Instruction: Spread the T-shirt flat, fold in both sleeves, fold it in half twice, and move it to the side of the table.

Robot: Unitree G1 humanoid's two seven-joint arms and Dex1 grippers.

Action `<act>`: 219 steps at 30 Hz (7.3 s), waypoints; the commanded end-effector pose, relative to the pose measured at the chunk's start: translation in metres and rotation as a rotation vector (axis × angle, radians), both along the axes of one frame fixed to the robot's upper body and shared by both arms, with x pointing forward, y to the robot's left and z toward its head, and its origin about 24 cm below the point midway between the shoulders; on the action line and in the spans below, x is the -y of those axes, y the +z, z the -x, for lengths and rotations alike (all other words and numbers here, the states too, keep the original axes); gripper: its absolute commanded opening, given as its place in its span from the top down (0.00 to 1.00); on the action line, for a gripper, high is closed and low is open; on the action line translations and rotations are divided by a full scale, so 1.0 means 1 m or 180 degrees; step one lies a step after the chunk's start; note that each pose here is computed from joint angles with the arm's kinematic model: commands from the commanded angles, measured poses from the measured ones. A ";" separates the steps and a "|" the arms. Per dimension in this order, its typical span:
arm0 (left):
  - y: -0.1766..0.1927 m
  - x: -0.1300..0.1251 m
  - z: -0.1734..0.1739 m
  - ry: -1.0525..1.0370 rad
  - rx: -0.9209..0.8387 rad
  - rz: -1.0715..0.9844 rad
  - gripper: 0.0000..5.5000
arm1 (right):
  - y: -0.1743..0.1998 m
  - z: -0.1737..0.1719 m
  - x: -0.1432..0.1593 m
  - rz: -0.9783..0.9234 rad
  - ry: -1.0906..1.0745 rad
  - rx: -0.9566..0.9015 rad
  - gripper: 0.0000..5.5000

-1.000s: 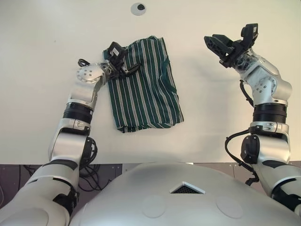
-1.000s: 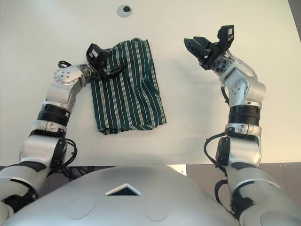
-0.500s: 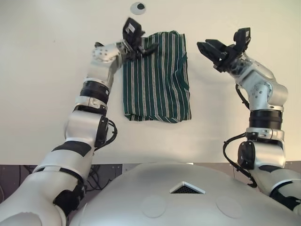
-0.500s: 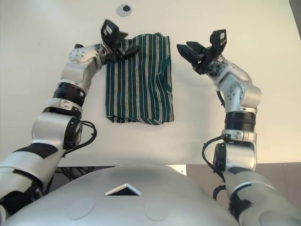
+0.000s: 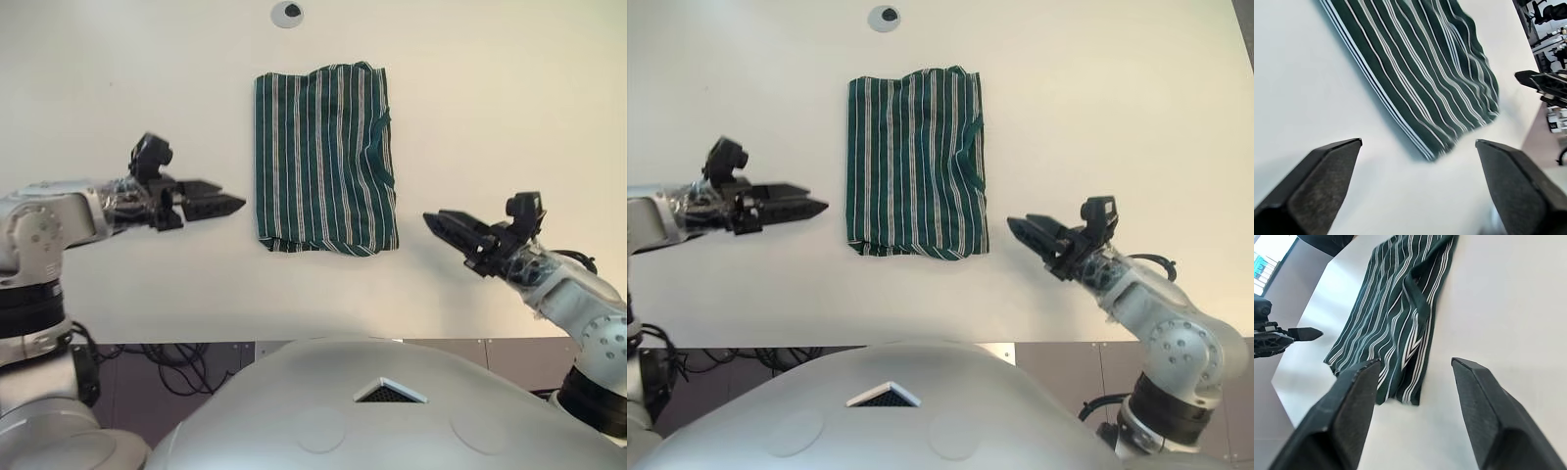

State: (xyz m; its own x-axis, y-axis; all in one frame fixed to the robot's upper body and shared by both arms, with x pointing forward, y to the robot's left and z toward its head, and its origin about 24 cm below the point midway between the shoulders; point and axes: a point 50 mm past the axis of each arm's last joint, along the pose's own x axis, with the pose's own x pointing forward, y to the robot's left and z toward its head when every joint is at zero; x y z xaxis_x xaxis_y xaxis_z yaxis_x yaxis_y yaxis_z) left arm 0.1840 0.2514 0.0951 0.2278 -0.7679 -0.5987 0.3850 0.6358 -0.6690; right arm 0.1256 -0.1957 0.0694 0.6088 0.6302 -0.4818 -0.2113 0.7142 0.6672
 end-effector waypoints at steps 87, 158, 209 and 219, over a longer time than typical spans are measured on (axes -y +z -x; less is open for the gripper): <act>0.008 0.035 -0.070 -0.0236 -0.0033 0.0739 0.99 | 0.047 -0.121 -0.027 -0.0981 0.0886 0.0048 1.00; -0.040 0.092 -0.095 -0.0303 0.2755 -0.0006 0.49 | -0.017 -0.190 -0.086 0.0529 0.1639 0.2689 0.59; -0.069 0.110 -0.185 0.0332 0.3154 -0.2509 0.49 | -0.062 -0.178 -0.078 0.0928 0.2084 0.1798 0.59; -0.035 0.105 -0.198 0.1257 0.3433 -0.1695 0.49 | -0.046 -0.196 -0.067 0.1001 0.1574 0.2195 0.59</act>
State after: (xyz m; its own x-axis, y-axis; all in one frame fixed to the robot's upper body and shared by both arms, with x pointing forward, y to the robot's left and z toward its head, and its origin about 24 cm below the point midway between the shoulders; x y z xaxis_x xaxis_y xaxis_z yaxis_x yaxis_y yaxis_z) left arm 0.3749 0.1480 0.0398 0.9234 -0.2342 -0.3041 0.3260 0.8966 0.2997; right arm 0.3186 -0.1250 0.0202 0.4652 0.8085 -0.3605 -0.8523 0.5191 0.0642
